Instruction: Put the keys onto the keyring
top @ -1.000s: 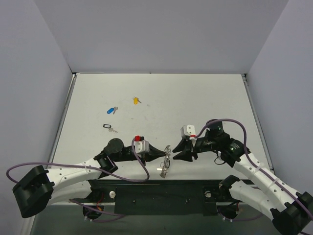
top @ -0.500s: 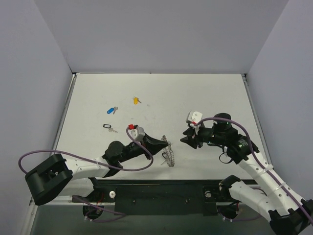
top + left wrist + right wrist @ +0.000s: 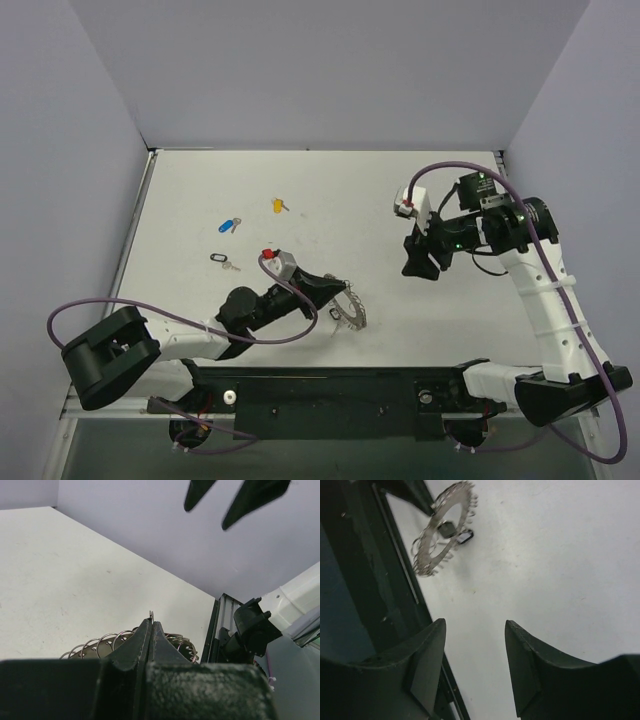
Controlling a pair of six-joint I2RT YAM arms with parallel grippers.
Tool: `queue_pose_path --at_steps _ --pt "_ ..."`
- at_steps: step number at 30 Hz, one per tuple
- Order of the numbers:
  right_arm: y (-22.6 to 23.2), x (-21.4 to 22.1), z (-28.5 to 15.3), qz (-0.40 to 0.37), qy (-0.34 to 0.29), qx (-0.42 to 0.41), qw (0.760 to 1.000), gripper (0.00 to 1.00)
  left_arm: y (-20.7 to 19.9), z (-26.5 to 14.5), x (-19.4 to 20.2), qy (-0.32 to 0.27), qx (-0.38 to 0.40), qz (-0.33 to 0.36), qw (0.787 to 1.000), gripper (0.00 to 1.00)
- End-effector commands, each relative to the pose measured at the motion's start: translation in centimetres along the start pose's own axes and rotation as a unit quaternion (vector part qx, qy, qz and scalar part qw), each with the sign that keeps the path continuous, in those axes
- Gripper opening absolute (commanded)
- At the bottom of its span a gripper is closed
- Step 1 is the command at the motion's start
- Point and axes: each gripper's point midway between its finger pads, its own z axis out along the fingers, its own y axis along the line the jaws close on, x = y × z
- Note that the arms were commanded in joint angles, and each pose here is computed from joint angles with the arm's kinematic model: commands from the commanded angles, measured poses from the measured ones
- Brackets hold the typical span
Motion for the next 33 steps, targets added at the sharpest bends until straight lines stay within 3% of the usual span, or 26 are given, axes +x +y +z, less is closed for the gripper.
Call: queue_pose_path --at_steps 1,3,7,17,33 --pt "5.9 2.9 -1.5 -0.028 0.029 -0.121 0.992 0.49 -2.8 1.8 -7.2 -0.122 0.042 0.004 0.992 0.00" --pt "6.9 2.8 -0.6 -0.038 -0.004 -0.150 0.988 0.51 -2.6 2.0 -7.6 -0.127 0.034 -0.003 0.991 0.00" --pt "5.3 1.3 2.4 -0.042 -0.077 -0.133 0.987 0.51 -2.5 2.5 -7.6 -0.126 0.021 -0.022 0.992 0.00" --pt "1.4 -2.6 5.7 0.017 -0.157 -0.074 0.985 0.48 -2.8 4.4 -7.4 -0.117 0.000 -0.071 0.991 0.00" --pt "5.8 -0.4 4.0 -0.038 -0.171 -0.164 0.971 0.40 -3.8 4.9 -8.6 -0.157 -0.018 -0.131 0.979 0.00"
